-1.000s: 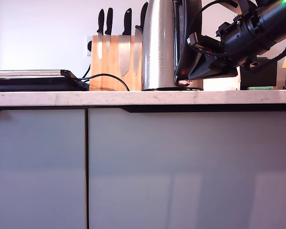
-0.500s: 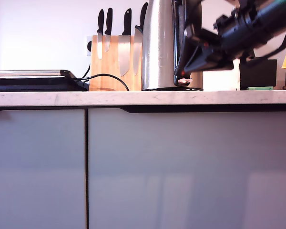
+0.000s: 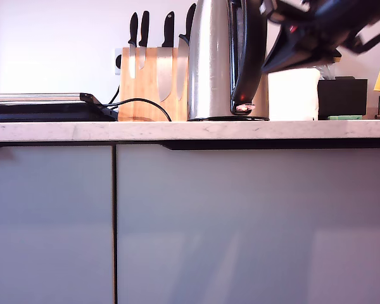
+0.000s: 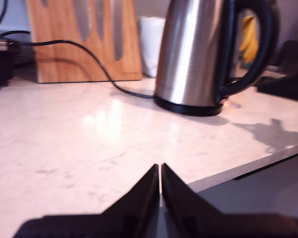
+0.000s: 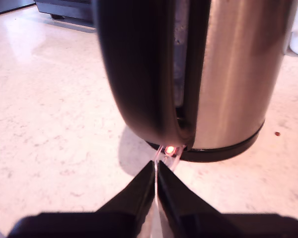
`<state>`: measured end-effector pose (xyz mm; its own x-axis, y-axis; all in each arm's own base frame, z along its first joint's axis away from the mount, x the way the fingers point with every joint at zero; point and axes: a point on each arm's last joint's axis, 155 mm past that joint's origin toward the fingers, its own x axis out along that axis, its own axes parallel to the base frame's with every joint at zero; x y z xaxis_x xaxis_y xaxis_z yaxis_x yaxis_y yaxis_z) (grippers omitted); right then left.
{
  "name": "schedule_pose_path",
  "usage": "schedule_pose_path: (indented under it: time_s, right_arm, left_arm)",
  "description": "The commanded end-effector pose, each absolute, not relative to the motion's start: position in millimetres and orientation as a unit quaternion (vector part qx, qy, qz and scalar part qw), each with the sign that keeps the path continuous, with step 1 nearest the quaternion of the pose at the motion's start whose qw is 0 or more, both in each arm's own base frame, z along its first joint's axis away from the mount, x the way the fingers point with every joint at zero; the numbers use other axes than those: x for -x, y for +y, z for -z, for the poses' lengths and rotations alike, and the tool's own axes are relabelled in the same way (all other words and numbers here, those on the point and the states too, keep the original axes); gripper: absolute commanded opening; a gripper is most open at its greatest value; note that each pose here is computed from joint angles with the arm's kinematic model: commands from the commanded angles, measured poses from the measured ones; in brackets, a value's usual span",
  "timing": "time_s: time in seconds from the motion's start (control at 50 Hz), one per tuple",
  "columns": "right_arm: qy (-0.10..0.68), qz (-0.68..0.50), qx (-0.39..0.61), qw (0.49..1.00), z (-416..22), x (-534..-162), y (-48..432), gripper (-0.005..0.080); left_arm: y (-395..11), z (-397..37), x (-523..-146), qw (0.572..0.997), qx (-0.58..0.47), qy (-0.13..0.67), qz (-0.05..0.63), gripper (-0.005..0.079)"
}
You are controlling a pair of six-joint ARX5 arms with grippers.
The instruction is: Switch the kettle on
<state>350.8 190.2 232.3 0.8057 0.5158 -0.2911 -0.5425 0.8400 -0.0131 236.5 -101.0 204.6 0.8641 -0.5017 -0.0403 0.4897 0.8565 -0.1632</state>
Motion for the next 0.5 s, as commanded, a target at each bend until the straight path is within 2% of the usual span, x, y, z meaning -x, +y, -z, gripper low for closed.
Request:
schedule_pose_path:
  time_s: [0.0,0.48]
  right_arm:
    - [0.140,-0.276,0.051,0.950,-232.4,-344.9,187.3,-0.0011]
    - [0.124,-0.199,0.065,0.970,-238.0,-306.3,136.1,-0.0011]
  left_arm:
    - [-98.3,-210.0,-238.2,0.966,0.065,0.036,0.249,-0.0010]
    - [-69.4,-199.8,-249.8,0.982,0.067,0.051,0.171,-0.0011]
